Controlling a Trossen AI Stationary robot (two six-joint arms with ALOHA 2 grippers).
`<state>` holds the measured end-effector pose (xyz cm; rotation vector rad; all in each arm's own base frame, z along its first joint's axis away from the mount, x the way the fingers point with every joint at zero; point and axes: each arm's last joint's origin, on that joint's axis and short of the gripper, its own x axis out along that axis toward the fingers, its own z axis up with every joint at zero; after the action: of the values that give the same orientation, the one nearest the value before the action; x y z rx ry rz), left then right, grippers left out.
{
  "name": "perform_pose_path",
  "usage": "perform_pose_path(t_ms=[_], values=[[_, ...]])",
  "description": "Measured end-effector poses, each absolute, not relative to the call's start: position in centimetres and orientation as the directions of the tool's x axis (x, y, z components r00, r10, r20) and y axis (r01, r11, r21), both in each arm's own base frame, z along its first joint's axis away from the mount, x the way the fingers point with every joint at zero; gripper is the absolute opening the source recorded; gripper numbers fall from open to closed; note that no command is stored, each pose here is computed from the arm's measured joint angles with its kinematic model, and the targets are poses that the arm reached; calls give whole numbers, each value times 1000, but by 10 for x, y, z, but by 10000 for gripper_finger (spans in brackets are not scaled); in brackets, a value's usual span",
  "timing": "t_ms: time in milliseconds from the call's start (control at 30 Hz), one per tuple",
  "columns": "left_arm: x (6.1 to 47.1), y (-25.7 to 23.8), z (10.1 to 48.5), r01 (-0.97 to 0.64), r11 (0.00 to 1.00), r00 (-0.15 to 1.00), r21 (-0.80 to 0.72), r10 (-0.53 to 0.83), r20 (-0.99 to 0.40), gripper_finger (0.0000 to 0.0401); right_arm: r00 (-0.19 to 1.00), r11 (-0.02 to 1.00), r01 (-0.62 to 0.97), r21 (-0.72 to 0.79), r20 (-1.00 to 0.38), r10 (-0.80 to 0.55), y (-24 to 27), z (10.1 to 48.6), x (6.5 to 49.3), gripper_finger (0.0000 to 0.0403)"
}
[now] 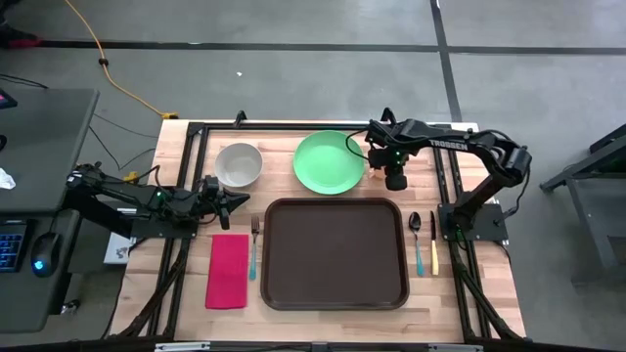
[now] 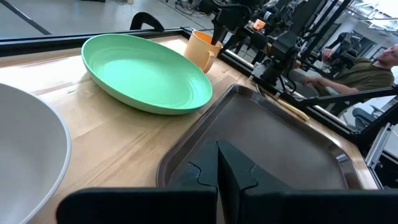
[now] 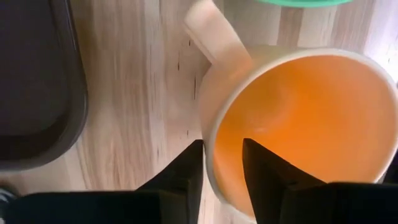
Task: Set up tray
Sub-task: Put the white cup on the brown serving tray
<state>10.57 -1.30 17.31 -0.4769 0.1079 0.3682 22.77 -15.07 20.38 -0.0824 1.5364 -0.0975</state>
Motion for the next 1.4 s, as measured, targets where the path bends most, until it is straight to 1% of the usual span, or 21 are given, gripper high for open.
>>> perform_pose_path(t_ms=[133,267,333,467,633,1067,1233,1400], values=[[106,-13,173,-371,824,929,-429,321,-186,31,32,993,12,-115,-993,-115,-151,204,228,61],[106,-13,173,-371,824,928,-429,321,-186,31,36,994,12,-112,-993,-113,-151,204,228,19],[106,-13,173,-371,823,929,-429,321,-186,31,36,994,12,-111,-993,-111,-151,204,228,5],[106,-13,173,-371,823,928,-430,322,-185,31,19,992,28,-126,-992,-127,-151,204,227,5],[106,-13,174,-367,820,930,-439,323,-174,31,-9,992,52,-114,-993,-114,-149,204,225,1],[106,-12,176,-376,804,926,-460,343,-157,31,-109,990,130,-56,-993,-42,-143,204,215,0],[106,-12,176,-376,800,926,-467,343,-157,31,-99,988,147,-35,-995,-21,-140,205,215,0],[106,-12,176,-376,800,926,-467,343,-158,31,-52,988,142,-59,-997,-52,-133,218,219,0]])
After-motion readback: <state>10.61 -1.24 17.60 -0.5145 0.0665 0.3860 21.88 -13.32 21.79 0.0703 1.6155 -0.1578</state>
